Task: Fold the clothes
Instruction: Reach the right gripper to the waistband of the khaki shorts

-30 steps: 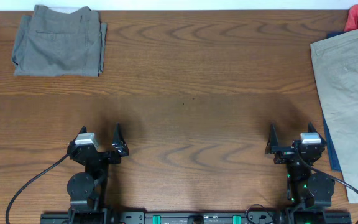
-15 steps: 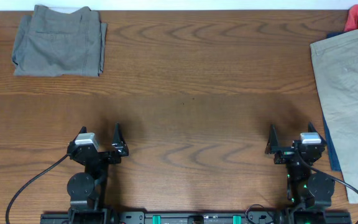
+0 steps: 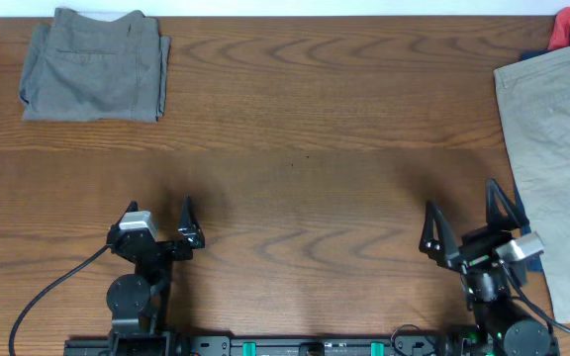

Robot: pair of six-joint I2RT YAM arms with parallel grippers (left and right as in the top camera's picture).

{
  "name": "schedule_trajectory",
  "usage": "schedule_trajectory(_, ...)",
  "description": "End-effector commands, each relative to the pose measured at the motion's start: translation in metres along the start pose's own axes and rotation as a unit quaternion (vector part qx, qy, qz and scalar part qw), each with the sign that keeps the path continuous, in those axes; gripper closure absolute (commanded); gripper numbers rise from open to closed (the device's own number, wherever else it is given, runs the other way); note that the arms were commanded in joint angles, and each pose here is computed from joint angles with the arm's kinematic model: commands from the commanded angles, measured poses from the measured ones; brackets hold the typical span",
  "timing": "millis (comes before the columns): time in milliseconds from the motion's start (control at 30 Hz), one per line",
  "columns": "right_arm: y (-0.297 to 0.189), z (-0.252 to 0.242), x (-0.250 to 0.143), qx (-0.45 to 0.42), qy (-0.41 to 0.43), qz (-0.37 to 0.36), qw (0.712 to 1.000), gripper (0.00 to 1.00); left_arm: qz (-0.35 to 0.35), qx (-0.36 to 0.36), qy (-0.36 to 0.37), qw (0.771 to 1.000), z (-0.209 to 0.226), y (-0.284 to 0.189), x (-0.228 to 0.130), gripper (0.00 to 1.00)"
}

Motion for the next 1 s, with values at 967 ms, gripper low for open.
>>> schedule_trajectory(967,0.206,-0.203,0.069,-0.442,-0.232,0.323,0.804,0.01,0.026,0.000,0.004,1.000,0.000,0.001,-0.015,0.02)
Point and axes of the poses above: each gripper's point midway between its finger pads, its own y axis out along the fingers, its own z axis along the line the jaws close on, x = y × z, the point moved 2 cm from there along -y, back along the fingers, and after that the axes turned 15 degrees about y, right-handed, at the moved point
